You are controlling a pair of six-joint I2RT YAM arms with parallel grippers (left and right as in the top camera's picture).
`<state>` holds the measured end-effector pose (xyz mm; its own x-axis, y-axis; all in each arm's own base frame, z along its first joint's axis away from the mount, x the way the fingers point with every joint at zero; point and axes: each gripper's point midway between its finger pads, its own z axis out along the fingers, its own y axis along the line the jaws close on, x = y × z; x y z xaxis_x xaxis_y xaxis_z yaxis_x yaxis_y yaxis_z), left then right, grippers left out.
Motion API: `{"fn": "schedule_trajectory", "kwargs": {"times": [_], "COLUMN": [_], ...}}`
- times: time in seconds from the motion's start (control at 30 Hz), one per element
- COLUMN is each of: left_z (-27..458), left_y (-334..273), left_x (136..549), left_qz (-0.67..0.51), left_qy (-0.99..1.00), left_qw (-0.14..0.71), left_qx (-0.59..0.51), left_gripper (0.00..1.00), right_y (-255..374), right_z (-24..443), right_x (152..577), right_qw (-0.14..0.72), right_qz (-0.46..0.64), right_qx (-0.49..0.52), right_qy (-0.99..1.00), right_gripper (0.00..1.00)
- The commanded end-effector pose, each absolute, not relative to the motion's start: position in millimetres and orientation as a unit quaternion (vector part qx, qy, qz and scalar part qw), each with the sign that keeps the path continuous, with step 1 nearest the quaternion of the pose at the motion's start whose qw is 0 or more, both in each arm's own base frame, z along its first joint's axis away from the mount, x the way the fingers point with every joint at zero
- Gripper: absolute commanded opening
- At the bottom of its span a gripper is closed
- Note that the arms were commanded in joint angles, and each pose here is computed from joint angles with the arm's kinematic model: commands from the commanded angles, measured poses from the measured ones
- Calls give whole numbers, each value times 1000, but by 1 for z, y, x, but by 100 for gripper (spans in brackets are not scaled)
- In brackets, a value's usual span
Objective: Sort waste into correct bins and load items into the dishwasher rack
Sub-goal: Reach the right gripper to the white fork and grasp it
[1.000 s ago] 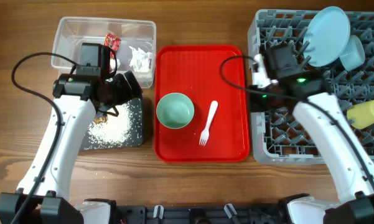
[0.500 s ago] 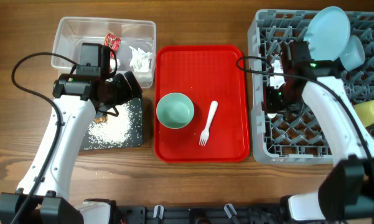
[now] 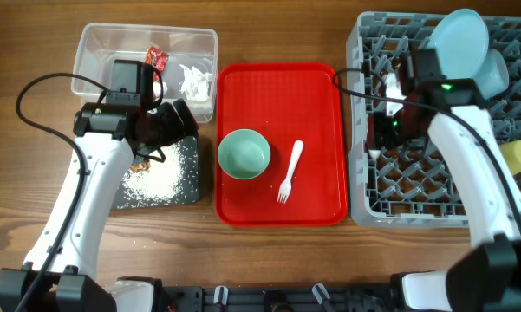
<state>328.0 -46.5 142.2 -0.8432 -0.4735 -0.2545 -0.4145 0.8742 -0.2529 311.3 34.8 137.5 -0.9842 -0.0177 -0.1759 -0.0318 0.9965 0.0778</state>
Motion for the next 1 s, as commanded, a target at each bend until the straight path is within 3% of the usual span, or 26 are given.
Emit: {"fn": "schedule_trajectory", "kwargs": {"times": [0.0, 0.4, 0.97], "left_z": [148, 148, 148], "left_y": [-42, -42, -42], "left_x": [328, 328, 328], "left_qz": [-90, -90, -90], "left_qy": [953, 953, 953], "left_qw": [168, 168, 168], "left_qx": [-237, -236, -237], "left_gripper": [100, 100, 100], "right_y": [80, 157, 191], "right_z": [171, 136, 31], "right_x": [315, 298, 268], "right_qw": [133, 83, -68], "right_qz": [137, 135, 44], "right_qx": [-44, -51, 21], "right_qy": [981, 986, 996], "right_gripper": [56, 57, 56]}}
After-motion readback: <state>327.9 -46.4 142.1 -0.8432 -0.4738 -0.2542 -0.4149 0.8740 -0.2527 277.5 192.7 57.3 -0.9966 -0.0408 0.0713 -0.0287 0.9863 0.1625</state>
